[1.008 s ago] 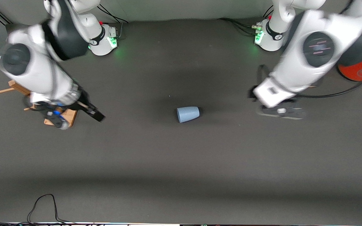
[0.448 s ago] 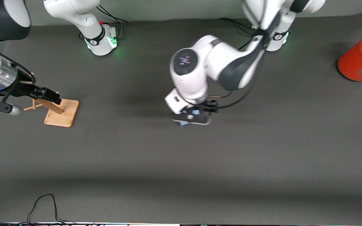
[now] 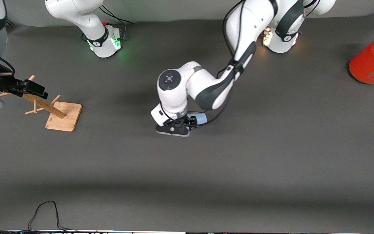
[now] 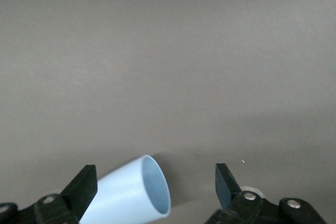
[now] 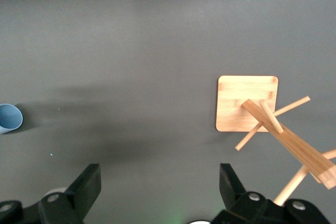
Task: Rotate and upright cup with both arms
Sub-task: 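Withdraw the right gripper while the left gripper reaches the lying cup, then grasp the lying cup at its rim with the left gripper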
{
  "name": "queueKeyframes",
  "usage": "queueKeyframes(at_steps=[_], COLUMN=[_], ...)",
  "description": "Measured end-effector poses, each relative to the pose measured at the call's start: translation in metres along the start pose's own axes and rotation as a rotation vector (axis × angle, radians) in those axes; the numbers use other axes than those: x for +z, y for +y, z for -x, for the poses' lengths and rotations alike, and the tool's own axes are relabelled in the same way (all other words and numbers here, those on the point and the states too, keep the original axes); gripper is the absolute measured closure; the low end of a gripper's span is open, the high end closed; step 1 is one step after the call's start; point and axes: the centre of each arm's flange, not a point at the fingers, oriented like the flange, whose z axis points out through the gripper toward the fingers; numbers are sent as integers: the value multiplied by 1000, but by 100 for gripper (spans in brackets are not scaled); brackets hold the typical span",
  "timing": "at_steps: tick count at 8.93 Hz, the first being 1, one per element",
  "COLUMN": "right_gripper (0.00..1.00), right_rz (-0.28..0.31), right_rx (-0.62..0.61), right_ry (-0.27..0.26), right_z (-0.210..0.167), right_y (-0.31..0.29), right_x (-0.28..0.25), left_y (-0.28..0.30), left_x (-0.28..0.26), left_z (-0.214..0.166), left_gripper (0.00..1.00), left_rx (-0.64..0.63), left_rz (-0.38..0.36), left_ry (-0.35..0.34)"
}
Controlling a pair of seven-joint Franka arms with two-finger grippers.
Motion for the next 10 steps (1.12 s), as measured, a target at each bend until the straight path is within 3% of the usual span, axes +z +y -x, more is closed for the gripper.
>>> queueKeyframes(at_steps=[2,6,10], right_gripper=[0,0,0], right_rz=[23,33,34], right_rx=[-5,-19,-24], right_ry=[-14,-24,-30], right_z=[5,4,3], right_y=[5,4,3], right_x=[4,19,26], left_y=[18,12,3], left_x=[3,68,88], left_z=[22,35,40], left_gripper=[0,1,9], left_rx=[198,560,728], left_rz=[-73,-207,-253], left_ry=[-22,-112,-198])
